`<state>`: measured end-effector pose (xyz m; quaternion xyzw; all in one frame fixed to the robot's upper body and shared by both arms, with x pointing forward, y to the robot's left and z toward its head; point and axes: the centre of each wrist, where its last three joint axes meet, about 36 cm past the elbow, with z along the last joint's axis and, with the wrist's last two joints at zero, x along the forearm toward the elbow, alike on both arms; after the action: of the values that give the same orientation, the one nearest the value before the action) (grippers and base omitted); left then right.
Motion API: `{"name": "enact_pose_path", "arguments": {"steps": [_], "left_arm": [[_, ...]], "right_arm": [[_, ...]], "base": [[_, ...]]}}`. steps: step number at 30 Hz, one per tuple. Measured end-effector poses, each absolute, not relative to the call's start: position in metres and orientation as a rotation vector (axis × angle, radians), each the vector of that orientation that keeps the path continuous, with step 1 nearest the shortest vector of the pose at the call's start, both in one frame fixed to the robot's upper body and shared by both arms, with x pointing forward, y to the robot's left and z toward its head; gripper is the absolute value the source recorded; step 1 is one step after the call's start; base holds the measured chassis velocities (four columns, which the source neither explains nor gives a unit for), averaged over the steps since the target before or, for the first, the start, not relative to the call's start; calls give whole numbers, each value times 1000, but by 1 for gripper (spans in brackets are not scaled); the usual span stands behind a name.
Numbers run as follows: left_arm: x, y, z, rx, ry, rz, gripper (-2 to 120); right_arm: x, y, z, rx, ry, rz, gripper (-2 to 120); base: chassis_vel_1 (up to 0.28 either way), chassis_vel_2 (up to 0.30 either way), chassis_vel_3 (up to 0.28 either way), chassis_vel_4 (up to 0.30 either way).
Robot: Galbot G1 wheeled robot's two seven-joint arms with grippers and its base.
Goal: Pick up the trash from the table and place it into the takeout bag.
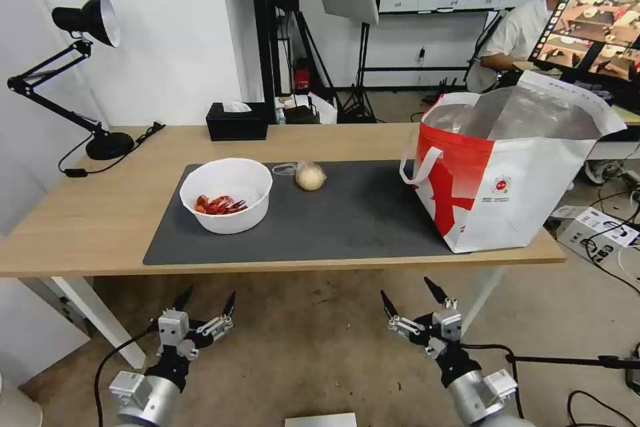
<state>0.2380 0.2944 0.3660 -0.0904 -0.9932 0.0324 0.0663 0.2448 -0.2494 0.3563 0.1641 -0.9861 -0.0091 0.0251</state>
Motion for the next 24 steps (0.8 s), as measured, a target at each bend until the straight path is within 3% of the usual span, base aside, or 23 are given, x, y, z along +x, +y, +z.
{"name": "enact_pose_path", "arguments": {"steps": [12, 24], "left_arm": [[238, 295, 364, -274, -2993, 97, 100], [238, 297, 364, -274, -2992, 91, 100]], "right_arm": [[254, -247, 359, 542, -3054, -17, 100], [329, -227, 420, 799, -3127, 9, 100]], "base": [[0, 0, 0, 0], [0, 0, 0, 0]]}}
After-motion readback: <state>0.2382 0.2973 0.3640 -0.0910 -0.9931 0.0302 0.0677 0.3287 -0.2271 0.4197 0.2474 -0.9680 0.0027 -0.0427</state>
